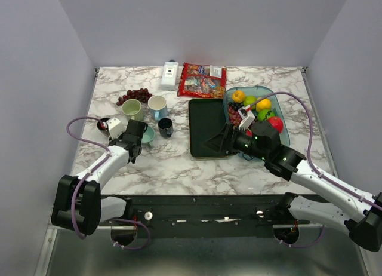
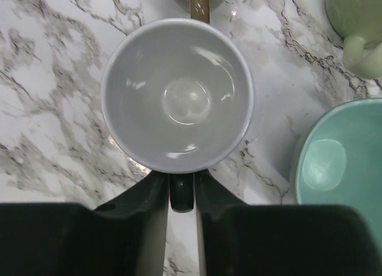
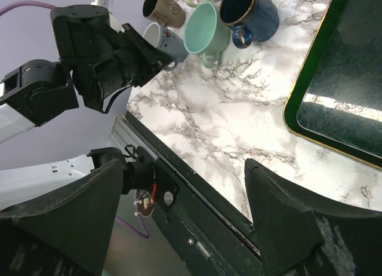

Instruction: Turn the mug right side up

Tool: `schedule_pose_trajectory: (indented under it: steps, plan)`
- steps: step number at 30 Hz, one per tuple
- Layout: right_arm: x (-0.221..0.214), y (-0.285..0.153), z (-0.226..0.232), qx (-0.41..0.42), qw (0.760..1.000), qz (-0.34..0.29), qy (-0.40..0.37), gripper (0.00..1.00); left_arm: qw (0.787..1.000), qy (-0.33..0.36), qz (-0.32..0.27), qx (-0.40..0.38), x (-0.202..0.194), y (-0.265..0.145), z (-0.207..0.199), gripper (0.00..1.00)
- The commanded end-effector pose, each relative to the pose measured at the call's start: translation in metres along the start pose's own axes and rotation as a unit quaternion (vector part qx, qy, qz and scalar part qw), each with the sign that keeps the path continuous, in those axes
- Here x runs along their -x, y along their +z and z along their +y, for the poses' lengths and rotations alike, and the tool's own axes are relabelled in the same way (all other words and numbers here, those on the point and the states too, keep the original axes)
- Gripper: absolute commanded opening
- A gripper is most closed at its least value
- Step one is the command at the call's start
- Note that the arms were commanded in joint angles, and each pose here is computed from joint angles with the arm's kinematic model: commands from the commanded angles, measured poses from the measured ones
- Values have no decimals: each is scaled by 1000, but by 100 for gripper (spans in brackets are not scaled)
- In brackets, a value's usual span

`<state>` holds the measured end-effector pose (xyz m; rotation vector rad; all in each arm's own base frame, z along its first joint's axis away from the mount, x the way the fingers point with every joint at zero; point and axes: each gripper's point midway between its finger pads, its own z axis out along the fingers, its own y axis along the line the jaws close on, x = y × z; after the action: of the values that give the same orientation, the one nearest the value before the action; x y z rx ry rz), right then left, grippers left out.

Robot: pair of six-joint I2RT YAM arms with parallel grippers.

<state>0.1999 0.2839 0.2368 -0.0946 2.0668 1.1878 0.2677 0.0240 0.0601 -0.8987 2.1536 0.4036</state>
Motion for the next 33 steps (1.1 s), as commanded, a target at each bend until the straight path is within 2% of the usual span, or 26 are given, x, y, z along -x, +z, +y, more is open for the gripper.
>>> schedule_pose_trajectory:
  steps: [1, 3, 4, 10, 12, 14, 17, 22, 24, 28, 33]
  plan:
    - [4, -3, -9, -21, 1000, -8, -7, 89, 1000, -11, 21, -14, -7, 0, -5, 57]
    - [4, -2, -10, -25, 1000, -8, -7, 89, 999, -19, 18, -26, -1, -8, -6, 75]
    - [3, -2, -12, -28, 1000, -7, -9, 90, 999, -23, 15, -29, 4, -12, -6, 98]
    - [4, -1, -18, -46, 999, -8, -11, 95, 994, -48, -7, -102, 40, -66, -17, 99]
    - [6, -2, -23, -61, 998, -14, -14, 100, 989, -44, -6, -139, 52, -87, -20, 99]
    - [6, -6, -32, -84, 996, -14, -17, 100, 983, -11, 11, -183, 51, -104, -26, 99]
    - [15, -18, -46, -129, 991, -35, -33, 100, 973, 8, 4, -229, 64, -130, -26, 99]
    - [34, -55, -75, -224, 969, -81, -58, 100, 953, -1, -56, -297, 92, -174, -7, 99]
    - [49, -75, -79, -248, 959, -120, -63, 100, 942, -6, -85, -325, 104, -194, 3, 99]
    - [64, -119, -86, -297, 939, -164, -61, 100, 927, 18, -137, -349, 130, -230, 25, 99]
    - [85, -158, -76, -284, 927, -238, -51, 100, 923, 28, -177, -341, 161, -259, 47, 99]
